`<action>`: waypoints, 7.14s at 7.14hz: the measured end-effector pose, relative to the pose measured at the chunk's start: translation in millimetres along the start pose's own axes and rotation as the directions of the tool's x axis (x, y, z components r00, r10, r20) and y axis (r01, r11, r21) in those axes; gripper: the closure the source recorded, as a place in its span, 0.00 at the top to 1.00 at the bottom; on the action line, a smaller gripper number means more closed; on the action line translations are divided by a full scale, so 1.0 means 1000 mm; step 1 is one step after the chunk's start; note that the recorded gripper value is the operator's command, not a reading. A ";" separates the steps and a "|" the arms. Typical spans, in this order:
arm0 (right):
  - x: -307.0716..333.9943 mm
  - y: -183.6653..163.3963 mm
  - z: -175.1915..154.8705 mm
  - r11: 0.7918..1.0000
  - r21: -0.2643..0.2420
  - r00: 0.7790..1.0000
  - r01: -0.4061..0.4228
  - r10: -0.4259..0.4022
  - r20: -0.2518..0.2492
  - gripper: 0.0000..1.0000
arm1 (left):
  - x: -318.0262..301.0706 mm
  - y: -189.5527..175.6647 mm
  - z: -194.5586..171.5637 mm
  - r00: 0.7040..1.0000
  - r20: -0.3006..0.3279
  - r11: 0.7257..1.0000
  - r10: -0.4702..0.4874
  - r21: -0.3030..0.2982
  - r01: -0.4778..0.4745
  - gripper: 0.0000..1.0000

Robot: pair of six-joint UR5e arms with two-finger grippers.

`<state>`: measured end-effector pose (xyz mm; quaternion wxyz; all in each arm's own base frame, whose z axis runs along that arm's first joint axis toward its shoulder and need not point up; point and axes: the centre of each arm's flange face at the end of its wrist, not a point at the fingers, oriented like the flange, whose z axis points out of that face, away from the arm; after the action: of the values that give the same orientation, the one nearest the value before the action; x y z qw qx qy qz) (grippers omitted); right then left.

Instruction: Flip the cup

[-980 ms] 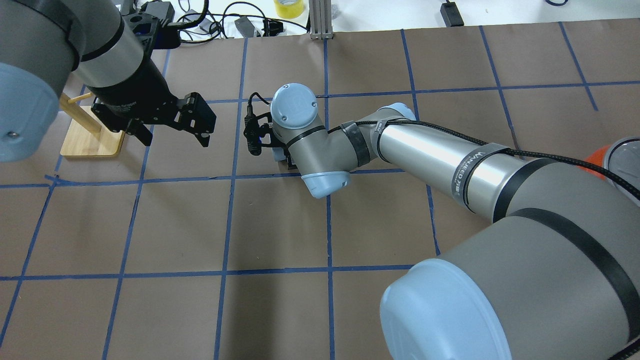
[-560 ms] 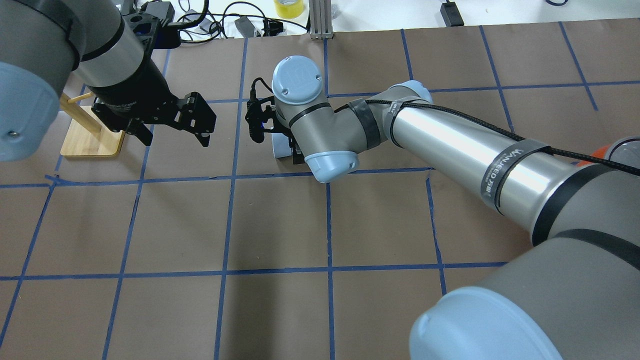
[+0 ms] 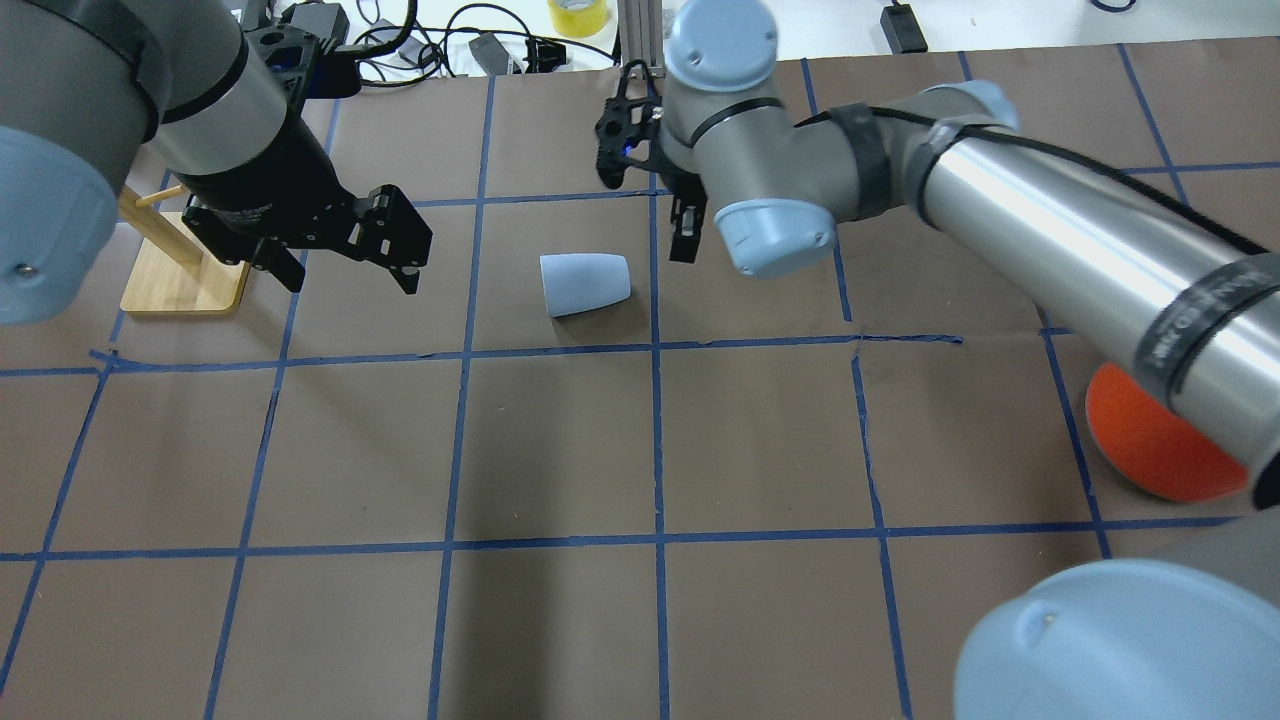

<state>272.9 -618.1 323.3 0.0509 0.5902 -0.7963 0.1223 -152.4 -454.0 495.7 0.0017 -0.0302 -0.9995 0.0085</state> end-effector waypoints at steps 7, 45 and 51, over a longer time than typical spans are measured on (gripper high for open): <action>0.064 0.146 -0.025 0.140 -0.142 0.154 -0.980 0.983 -0.098 1.00 | 0.000 0.000 0.000 1.000 0.000 1.000 0.000 -0.001 0.000 1.00; -0.030 0.158 -0.184 0.070 -0.274 0.113 -0.959 0.983 -0.146 1.00 | -0.006 -0.162 0.306 0.536 -0.832 0.989 -0.144 -0.130 0.064 0.00; -0.029 0.157 -0.184 0.072 -0.269 0.113 -0.960 0.984 -0.140 1.00 | -0.057 -0.204 0.196 0.890 -0.376 0.962 -0.257 -0.012 0.273 0.00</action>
<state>120.4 -501.0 472.7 0.0124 -0.1006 -0.9947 -0.0182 -108.9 -664.3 303.2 0.1939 0.1052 -0.9751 0.0226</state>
